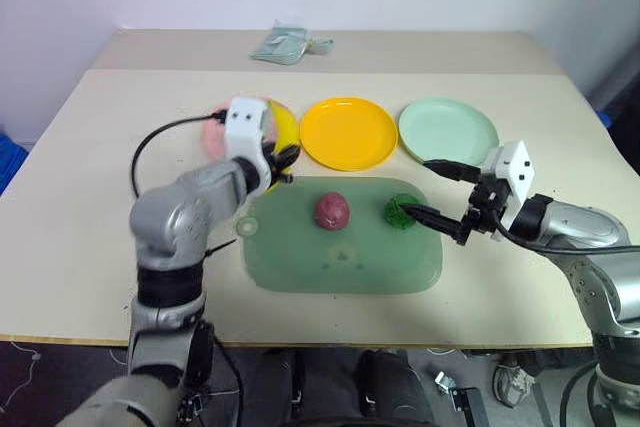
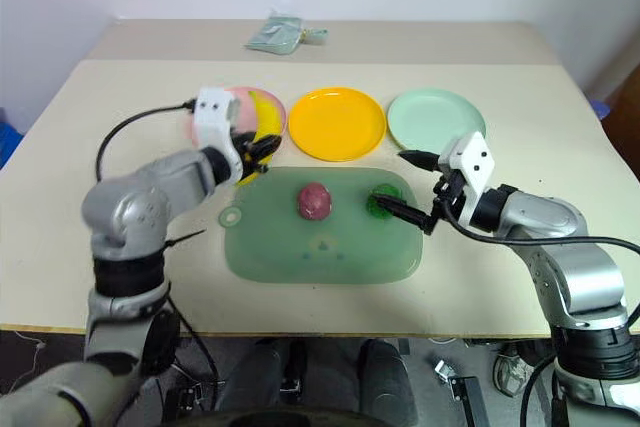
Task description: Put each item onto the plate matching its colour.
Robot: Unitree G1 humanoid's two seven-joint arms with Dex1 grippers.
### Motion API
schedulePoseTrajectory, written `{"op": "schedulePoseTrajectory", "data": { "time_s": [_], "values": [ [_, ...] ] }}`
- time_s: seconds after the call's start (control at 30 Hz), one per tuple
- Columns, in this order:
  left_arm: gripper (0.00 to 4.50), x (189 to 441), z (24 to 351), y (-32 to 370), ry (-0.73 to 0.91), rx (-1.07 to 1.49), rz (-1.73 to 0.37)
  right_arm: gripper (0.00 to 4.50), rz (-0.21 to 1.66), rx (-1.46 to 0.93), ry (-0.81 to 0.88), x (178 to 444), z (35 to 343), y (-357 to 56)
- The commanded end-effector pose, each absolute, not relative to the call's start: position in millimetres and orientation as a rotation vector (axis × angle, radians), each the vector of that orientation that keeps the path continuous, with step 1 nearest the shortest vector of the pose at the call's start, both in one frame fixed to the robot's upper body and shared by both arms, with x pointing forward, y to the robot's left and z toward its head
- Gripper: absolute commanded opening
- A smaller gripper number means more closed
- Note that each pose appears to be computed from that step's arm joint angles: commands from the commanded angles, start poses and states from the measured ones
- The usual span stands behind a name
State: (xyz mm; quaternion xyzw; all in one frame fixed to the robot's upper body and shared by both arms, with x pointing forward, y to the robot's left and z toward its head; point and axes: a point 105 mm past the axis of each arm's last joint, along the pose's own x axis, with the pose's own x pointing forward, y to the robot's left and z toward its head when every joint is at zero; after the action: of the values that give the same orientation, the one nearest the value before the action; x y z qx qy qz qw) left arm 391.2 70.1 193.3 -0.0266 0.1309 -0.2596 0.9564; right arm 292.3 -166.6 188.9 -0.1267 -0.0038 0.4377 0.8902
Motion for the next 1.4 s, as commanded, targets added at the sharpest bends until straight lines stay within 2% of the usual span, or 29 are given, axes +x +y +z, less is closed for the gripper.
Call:
{"op": "schedulePoseTrajectory", "data": {
  "time_s": [0.03, 0.2, 0.33, 0.47, 0.53, 0.57, 0.67, 0.73, 0.9, 1.0, 1.17, 1.27, 1.4],
  "values": [
    [1.25, 422.2, 194.3, 41.3, 0.263, -0.024, -0.591, 4.5, 0.916, -0.291, -0.057, 291.2, 196.9, -163.6],
    [1.25, 448.3, 184.8, 16.2, 0.304, 0.058, -0.623, 4.5, 0.893, -0.292, -0.07, 288.5, 195.6, -163.1],
    [1.25, 450.6, 173.5, -0.8, 0.344, 0.079, -0.656, 4.5, 0.847, -0.285, -0.077, 280.3, 194.6, -164.5],
    [3.35, 451.4, 178.9, -3.7, 0.324, 0.01, -0.684, 4.5, 0.822, -0.275, -0.076, 275.1, 193.4, -163.2],
    [4.23, 454.6, 191.1, 2.7, 0.291, -0.081, -0.675, 4.5, 0.817, -0.271, -0.075, 273.5, 193.1, -162.1],
    [4.38, 456.1, 199.8, 8.6, 0.268, -0.143, -0.672, 4.5, 0.815, -0.271, -0.074, 272.7, 193.0, -162.3],
    [4.38, 455.0, 225.4, 29.6, 0.183, -0.265, -0.687, 4.5, 0.811, -0.27, -0.072, 272.3, 193.3, -164.0],
    [4.38, 446.8, 235.9, 42.8, 0.122, -0.245, -0.713, 4.5, 0.814, -0.271, -0.069, 272.8, 193.3, -165.5],
    [4.38, 395.7, 237.8, 68.7, -0.002, -0.083, -0.874, 4.5, 0.836, -0.277, -0.062, 274.5, 193.0, -167.3],
    [4.38, 357.4, 222.4, 77.9, 0.015, 0.002, -0.996, 4.5, 0.85, -0.278, -0.053, 274.7, 191.3, -166.9],
    [4.38, 311.9, 191.2, 69.0, 0.082, 0.209, -1.18, 4.5, 0.884, -0.283, -0.023, 270.8, 184.1, -162.4],
    [4.38, 303.9, 182.6, 61.4, 0.114, 0.237, -1.229, 4.5, 0.897, -0.292, -0.009, 268.6, 180.0, -160.8],
    [4.38, 307.3, 146.7, 61.0, 0.221, 0.468, -1.225, 4.5, 0.896, -0.293, -0.012, 268.3, 180.7, -160.6]
  ]
}}
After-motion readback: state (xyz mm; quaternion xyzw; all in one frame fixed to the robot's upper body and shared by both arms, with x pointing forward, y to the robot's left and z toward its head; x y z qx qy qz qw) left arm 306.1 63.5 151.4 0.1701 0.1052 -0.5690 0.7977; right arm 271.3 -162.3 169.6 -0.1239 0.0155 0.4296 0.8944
